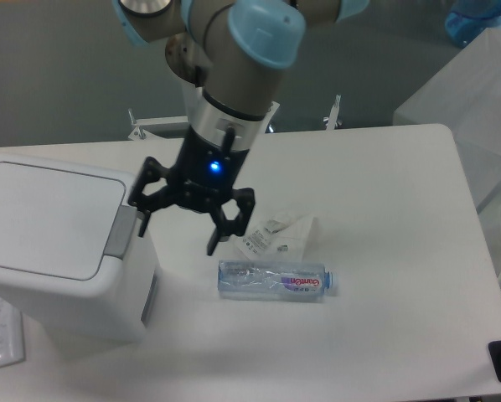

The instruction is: Open the trash can

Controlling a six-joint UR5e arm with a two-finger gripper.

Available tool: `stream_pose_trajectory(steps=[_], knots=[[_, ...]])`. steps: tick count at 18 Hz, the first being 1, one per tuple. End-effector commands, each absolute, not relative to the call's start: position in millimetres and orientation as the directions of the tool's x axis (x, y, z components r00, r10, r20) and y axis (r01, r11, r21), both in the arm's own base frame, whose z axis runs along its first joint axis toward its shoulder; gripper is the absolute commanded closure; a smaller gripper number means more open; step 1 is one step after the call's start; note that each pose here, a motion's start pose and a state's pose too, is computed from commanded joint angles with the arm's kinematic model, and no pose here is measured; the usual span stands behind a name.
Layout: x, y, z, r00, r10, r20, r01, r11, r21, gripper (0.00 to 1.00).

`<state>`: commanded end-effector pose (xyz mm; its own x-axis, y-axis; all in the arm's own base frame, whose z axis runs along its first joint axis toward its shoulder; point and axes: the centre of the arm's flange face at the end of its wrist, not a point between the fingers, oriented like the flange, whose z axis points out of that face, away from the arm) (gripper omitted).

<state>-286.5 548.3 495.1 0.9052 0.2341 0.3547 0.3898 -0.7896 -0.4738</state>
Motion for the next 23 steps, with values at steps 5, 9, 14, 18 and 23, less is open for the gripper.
stream_pose_trajectory(steps=[5,9,14,18,23], knots=[[-287.7,551.2,484.3,0.912,0.223,0.343,0.373,-0.798,-0.474,0.00],[-288.5,548.8,472.3,0.914,0.245,0.324,0.376,-0.812,-0.447,0.00],[-289.2,547.4,465.1,0.910,0.264,0.321,0.388,-0.816,-0.428,0.00],[-290.0,548.0,466.3,0.909,0.267,0.320,0.390,-0.815,-0.428,0.00],[-291.1,549.3,474.7,0.911,0.266,0.316,0.390,-0.809,-0.440,0.00]])
